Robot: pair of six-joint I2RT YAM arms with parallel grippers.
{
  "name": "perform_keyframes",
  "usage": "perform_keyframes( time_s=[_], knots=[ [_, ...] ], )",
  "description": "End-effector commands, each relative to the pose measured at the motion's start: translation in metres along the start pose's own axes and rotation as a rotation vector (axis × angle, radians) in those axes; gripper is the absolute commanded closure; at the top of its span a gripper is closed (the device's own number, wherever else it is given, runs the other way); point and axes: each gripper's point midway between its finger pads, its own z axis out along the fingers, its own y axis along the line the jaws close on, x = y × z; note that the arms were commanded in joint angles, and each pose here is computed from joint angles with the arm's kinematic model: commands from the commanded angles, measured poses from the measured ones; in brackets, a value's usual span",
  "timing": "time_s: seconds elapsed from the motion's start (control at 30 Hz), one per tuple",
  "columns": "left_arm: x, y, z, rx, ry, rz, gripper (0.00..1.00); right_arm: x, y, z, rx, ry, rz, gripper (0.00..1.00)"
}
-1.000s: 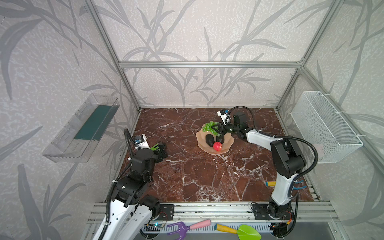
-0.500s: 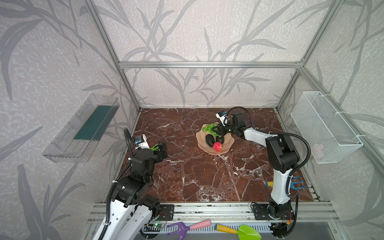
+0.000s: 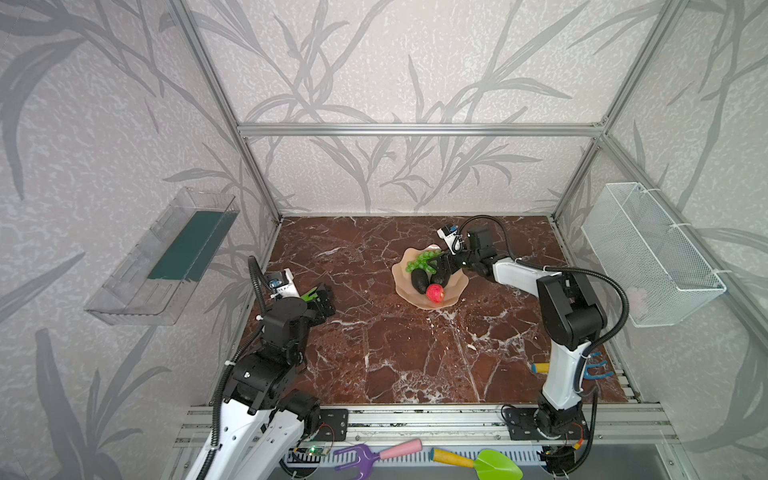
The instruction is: Place and organize the fake fruits in the fruit bowl
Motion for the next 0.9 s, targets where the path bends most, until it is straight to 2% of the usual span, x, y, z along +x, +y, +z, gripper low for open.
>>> perform_keyframes(
  time_s=[0.0,0.13,0.2,0.27,0.37,0.43,0.5,0.6,0.7,0.77,0.83,0.87],
  knots=[
    [-0.005,0.003,0.005,-0.015,-0.052,-0.043,0.01,-0.043,0.014,-0.039,0.023,-0.128,-0.025,0.01],
    [-0.013,-0.009,0.022,0.034,-0.159,-0.109,0.0,-0.047,0.02,-0.084,0.131,-0.206,0.008,0.01],
    [-0.014,-0.016,0.034,0.056,-0.214,-0.095,0.0,-0.038,0.017,-0.107,0.216,-0.236,0.033,0.01],
    [-0.009,-0.016,0.049,0.018,-0.241,-0.038,0.0,-0.024,0.015,-0.129,0.293,-0.272,0.025,0.01],
    [0.001,-0.005,0.073,-0.105,-0.249,0.1,0.0,0.002,0.002,-0.165,0.464,-0.322,0.018,0.01],
    [0.012,0.002,0.088,-0.179,-0.262,0.202,0.0,0.019,-0.01,-0.187,0.597,-0.319,0.009,0.01],
    [0.02,0.016,0.094,-0.261,-0.283,0.228,0.0,0.036,-0.024,-0.204,0.723,-0.292,-0.014,0.01],
    [0.03,0.028,0.103,-0.307,-0.305,0.304,0.0,0.06,-0.043,-0.216,0.858,-0.273,-0.032,0.01],
    [0.048,0.043,0.119,-0.309,-0.263,0.3,0.0,0.076,-0.066,-0.221,0.925,-0.303,-0.017,0.01],
    [0.061,0.052,0.13,-0.304,-0.233,0.276,0.0,0.087,-0.08,-0.219,0.943,-0.299,-0.002,0.01],
    [0.071,0.055,0.139,-0.291,-0.207,0.266,0.01,0.087,-0.082,-0.211,0.896,-0.337,-0.013,0.01],
    [0.069,0.054,0.142,-0.293,-0.227,0.272,0.01,0.09,-0.085,-0.206,0.894,-0.325,-0.016,0.01]
  ],
)
